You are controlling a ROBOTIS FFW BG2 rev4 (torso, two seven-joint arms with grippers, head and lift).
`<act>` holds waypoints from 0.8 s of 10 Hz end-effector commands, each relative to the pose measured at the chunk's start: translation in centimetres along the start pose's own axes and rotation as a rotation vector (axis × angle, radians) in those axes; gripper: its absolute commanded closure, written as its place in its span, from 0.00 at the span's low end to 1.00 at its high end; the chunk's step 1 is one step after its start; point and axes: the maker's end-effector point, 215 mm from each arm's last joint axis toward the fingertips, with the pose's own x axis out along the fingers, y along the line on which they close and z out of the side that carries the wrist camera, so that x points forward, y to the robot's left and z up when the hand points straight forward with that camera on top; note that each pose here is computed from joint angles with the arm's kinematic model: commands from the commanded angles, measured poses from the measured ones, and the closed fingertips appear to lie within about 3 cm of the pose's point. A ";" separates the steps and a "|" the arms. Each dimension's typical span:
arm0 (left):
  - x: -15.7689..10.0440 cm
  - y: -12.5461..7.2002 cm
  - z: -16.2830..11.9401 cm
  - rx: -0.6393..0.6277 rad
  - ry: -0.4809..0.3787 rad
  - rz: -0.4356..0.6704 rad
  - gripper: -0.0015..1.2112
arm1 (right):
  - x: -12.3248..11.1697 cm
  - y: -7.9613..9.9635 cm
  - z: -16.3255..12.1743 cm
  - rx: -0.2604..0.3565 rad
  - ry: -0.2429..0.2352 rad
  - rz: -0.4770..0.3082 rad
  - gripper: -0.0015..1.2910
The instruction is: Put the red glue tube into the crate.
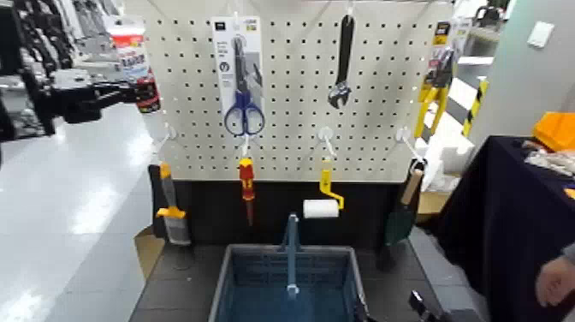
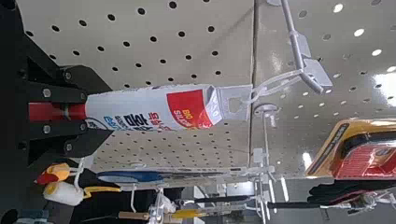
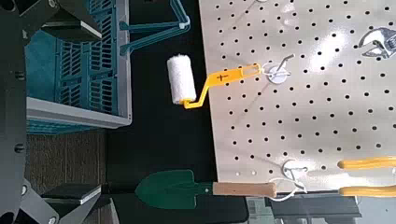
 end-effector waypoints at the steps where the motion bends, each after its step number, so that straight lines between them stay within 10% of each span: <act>1: 0.0 0.0 0.4 0.003 -0.009 0.001 0.96 | 0.0 0.0 -0.1 -0.002 0.001 0.001 0.12; 8: -0.2 0.5 1.0 0.018 -0.015 0.021 0.97 | 0.1 0.2 -0.4 -0.004 0.014 0.012 0.12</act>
